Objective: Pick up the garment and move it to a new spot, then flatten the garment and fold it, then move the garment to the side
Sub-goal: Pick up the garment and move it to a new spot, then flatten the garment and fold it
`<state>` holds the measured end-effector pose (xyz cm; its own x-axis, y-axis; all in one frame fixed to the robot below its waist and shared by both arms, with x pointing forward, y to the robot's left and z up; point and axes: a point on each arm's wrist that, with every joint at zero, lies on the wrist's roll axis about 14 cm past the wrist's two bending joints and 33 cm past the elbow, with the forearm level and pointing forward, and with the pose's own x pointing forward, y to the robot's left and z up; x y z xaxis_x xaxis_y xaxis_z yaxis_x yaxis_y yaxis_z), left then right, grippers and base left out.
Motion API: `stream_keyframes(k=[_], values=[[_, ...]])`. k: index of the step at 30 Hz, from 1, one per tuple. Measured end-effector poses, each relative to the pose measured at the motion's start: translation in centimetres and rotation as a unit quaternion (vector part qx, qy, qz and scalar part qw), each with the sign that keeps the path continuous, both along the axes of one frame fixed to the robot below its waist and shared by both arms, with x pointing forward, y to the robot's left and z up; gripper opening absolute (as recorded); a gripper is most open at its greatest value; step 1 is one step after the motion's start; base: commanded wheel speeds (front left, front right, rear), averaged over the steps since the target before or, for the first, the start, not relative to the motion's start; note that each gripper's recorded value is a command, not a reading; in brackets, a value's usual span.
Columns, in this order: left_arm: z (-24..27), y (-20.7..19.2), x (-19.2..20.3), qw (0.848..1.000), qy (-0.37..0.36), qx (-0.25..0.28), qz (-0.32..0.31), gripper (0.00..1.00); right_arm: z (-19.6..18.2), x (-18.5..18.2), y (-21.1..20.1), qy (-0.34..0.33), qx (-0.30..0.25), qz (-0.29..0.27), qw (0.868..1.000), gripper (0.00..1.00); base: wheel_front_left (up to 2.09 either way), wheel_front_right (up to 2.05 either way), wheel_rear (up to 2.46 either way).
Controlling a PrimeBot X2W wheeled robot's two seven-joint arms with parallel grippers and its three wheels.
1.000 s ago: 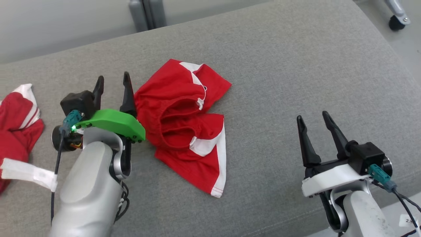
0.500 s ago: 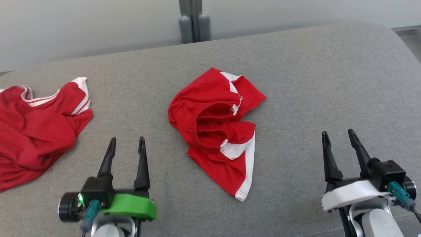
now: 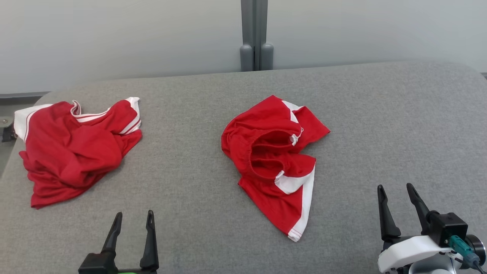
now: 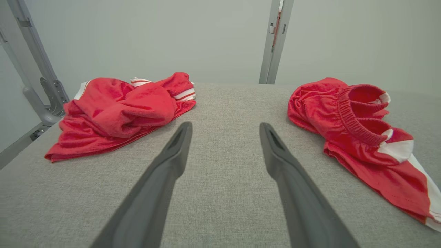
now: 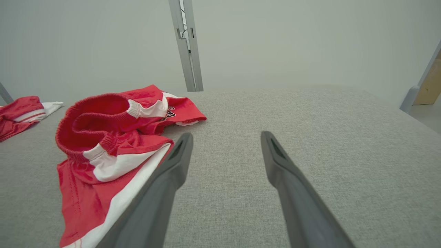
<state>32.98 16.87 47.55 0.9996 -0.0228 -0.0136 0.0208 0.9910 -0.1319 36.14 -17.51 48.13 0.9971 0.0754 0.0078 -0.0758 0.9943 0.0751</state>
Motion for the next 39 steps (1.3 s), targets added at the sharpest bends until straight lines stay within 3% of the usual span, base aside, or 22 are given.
stream_keyframes(k=[11,19,26,35,39], values=[[-0.5,1.6,-1.0,1.000,0.005,0.001,0.018,1.00,-0.1,-0.2,0.7,0.002,0.006,0.009,1.000,1.00,0.00,0.00,0.00],[-0.2,0.2,-0.4,1.000,0.001,-0.002,-0.005,1.00,-0.1,-0.4,0.7,0.003,0.007,0.010,1.000,1.00,0.00,0.00,0.00],[2.1,-6.5,2.7,0.993,-0.034,-0.011,-0.117,1.00,0.6,-0.2,0.5,-0.008,0.004,0.005,1.000,1.00,0.00,0.00,0.00],[1.3,-18.3,5.1,0.952,0.019,0.001,-0.306,1.00,1.7,-0.6,-2.2,-0.024,0.011,-0.036,0.999,1.00,0.00,0.00,0.00],[-0.2,-21.0,6.0,0.937,0.055,0.027,-0.343,1.00,1.3,-1.2,-3.4,-0.019,0.017,-0.058,0.998,1.00,0.00,0.00,0.00]])
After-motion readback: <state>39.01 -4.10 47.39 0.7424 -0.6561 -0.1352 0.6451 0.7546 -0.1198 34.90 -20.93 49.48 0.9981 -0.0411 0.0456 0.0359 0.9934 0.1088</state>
